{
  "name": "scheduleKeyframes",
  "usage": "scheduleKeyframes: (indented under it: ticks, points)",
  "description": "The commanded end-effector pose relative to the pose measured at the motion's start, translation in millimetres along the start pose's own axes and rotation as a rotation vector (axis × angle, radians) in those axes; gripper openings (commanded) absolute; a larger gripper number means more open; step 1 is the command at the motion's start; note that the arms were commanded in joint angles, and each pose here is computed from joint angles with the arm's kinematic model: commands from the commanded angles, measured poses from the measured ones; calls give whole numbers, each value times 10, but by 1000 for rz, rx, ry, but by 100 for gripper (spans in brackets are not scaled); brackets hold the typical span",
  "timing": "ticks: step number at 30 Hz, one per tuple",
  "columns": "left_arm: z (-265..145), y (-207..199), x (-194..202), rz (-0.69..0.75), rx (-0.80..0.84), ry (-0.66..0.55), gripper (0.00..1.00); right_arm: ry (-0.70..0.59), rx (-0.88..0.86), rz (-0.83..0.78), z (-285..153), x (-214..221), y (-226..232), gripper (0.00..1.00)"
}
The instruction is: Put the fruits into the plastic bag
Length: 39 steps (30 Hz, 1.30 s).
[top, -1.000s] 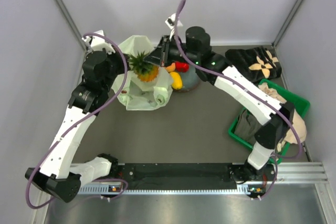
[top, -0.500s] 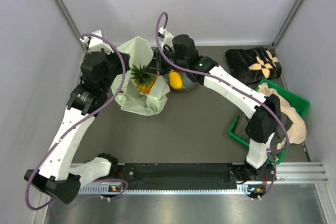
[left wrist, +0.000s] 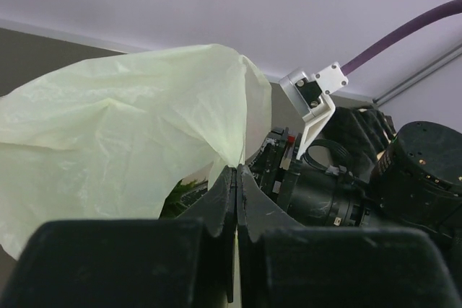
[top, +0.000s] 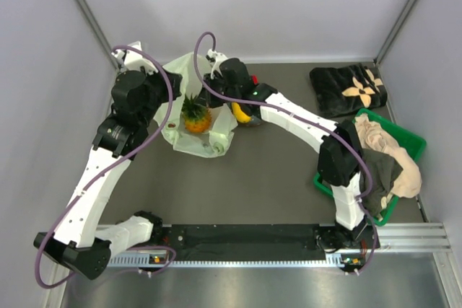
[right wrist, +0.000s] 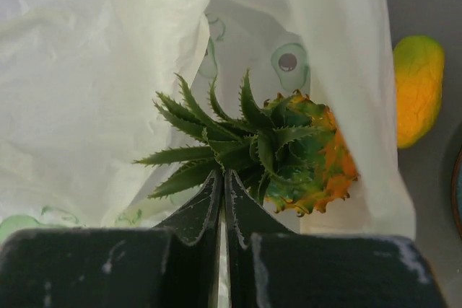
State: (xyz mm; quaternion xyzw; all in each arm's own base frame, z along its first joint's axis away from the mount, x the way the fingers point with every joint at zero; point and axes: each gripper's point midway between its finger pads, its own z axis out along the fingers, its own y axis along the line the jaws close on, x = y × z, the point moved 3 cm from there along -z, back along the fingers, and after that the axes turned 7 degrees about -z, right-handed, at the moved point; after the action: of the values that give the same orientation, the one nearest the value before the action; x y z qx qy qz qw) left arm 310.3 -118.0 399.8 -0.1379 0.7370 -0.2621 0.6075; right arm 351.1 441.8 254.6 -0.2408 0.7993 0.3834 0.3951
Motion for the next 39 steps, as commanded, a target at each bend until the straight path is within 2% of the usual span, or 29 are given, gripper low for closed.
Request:
scheduleKeyframes:
  ticks: [1,10,14,15,18,19,21,22,25,29,31,32,33,36,39]
  points:
    - [-20,-107,-111,-27,48,-45,0,-168,11,-21,66,-339,152,0]
    - [-42,-130,-179,-41,52,-71,0,-7,78,-70,245,188,-97,0]
    - [-48,-137,-216,-42,52,-87,0,29,64,-88,240,258,-112,1]
    - [-48,-134,-213,-37,49,-86,0,16,45,-94,220,186,-58,4]
    - [-45,-108,-190,-39,41,-83,0,-4,-42,-114,140,14,149,27]
    - [-54,-91,-184,-41,36,-83,0,-15,-60,-122,103,-50,196,37]
    - [-62,-55,-167,-42,20,-87,0,-27,-114,-144,24,-144,317,51]
    - [-88,-42,-181,-41,14,-95,0,-43,-134,-158,-56,-222,384,62]
    - [-135,26,-206,-31,-22,-114,0,-52,-216,-198,-269,-334,578,74]
    - [-188,67,-239,-28,-45,-130,0,-40,-315,-231,-867,-408,874,75]
    - [-192,89,-236,-26,-57,-134,0,33,-306,-212,-1000,-136,806,75]
    - [-200,97,-249,-24,-61,-139,0,5,-311,-222,-1231,-184,874,75]
    - [-192,100,-240,-21,-64,-135,0,32,-301,-217,-1293,-28,820,75]
    - [-179,111,-268,-8,-79,-138,0,-20,-289,-251,-1680,-27,860,78]
    - [-162,101,-282,8,-85,-130,0,-12,-184,-248,-1835,108,699,83]
